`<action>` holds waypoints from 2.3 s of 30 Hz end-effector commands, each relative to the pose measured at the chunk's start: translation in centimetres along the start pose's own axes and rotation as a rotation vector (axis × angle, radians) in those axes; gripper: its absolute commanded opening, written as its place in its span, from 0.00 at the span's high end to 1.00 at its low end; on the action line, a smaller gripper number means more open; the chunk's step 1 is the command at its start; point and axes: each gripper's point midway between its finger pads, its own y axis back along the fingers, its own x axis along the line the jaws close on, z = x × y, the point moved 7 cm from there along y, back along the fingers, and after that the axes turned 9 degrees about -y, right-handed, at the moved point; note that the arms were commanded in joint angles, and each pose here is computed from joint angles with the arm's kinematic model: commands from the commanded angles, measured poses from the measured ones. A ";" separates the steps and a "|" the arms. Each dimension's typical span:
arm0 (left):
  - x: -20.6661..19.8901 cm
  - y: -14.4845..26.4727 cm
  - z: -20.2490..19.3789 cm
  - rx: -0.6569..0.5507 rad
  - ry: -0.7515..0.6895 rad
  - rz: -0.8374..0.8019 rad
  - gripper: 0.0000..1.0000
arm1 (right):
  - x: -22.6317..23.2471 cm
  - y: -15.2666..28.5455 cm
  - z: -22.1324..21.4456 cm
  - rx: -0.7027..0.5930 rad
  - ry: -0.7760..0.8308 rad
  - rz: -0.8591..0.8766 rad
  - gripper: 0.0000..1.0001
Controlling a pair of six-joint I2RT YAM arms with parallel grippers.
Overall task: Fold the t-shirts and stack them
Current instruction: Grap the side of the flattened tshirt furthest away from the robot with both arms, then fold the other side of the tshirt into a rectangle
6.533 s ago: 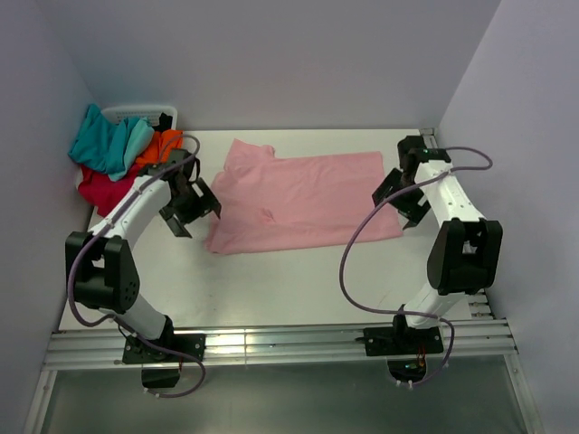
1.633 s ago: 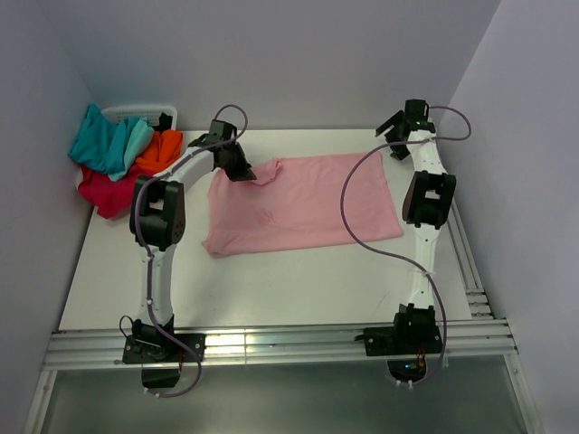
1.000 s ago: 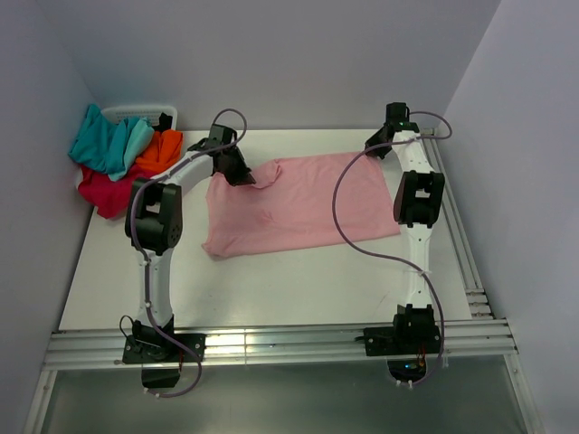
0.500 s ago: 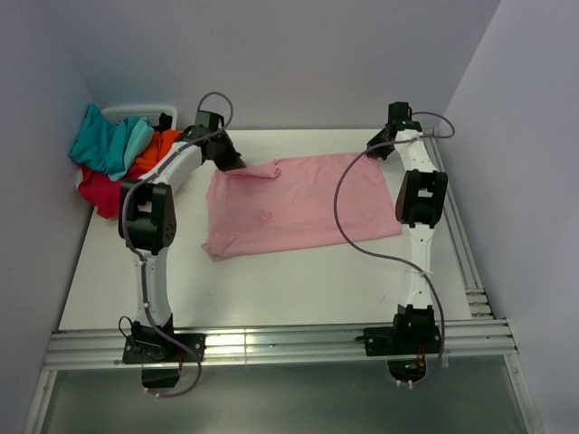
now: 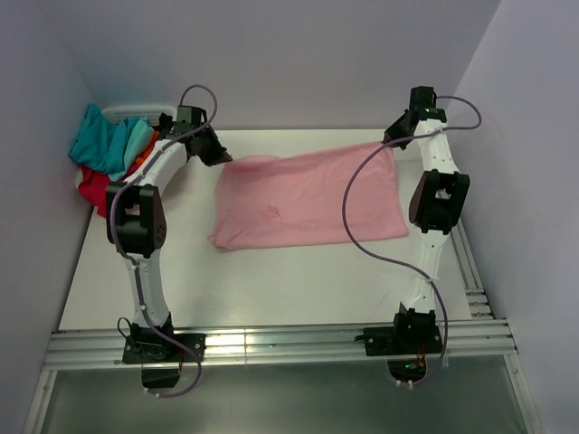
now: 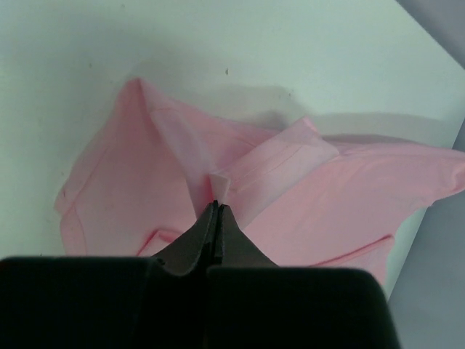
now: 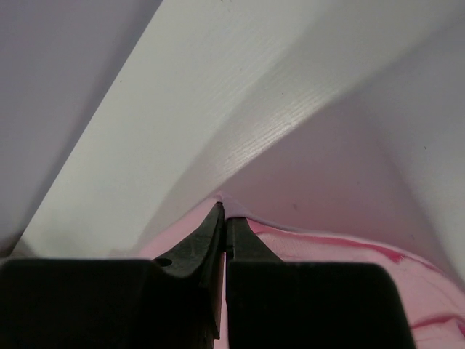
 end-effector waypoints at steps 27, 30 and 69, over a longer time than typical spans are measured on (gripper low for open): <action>4.4 6.6 -15.7 0.108 -0.092 0.135 0.19 | -12.1 6.3 -5.2 -0.081 -0.086 -0.416 0.58; 4.6 6.9 -15.4 0.081 -0.098 0.172 0.01 | -12.0 6.8 -5.1 -0.077 -0.084 -0.433 0.00; -7.2 -4.4 -13.4 0.249 -0.255 -0.006 0.38 | -17.6 16.6 -11.9 -0.047 -0.010 -0.377 0.01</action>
